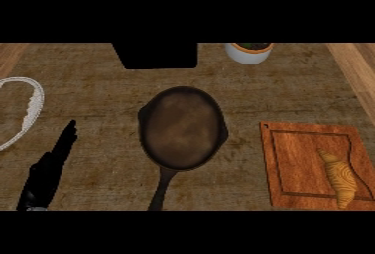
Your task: Pick the croissant from the cutting board and place it in the pan
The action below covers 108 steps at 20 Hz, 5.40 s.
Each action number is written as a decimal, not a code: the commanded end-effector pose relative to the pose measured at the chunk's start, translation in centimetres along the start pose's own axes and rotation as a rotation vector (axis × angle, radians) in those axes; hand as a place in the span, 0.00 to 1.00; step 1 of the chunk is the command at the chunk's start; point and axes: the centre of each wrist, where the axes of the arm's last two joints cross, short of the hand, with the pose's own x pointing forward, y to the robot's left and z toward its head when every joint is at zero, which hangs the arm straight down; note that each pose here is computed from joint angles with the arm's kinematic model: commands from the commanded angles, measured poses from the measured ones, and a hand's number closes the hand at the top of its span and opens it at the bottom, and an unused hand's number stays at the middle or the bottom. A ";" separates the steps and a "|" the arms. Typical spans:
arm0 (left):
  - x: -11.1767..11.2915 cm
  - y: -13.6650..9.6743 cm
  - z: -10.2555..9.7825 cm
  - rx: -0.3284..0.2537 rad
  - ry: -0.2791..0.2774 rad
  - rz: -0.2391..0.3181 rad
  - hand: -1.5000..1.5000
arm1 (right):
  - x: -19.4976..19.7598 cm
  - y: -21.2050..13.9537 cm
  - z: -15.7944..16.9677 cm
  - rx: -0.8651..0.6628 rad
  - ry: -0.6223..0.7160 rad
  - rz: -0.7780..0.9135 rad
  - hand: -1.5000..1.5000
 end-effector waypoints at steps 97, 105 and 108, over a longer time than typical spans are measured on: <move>0.0 -1.1 -0.4 0.004 0.004 -0.003 0.50 | 14.0 14.9 6.0 0.032 -0.271 0.459 1.00; 0.9 -1.1 -0.6 -0.019 0.000 -0.010 0.50 | 20.6 13.4 9.2 -0.161 -0.573 0.333 1.00; 1.7 -0.6 -2.5 -0.040 -0.002 -0.003 0.50 | 24.4 15.1 9.4 -0.152 -0.599 0.256 1.00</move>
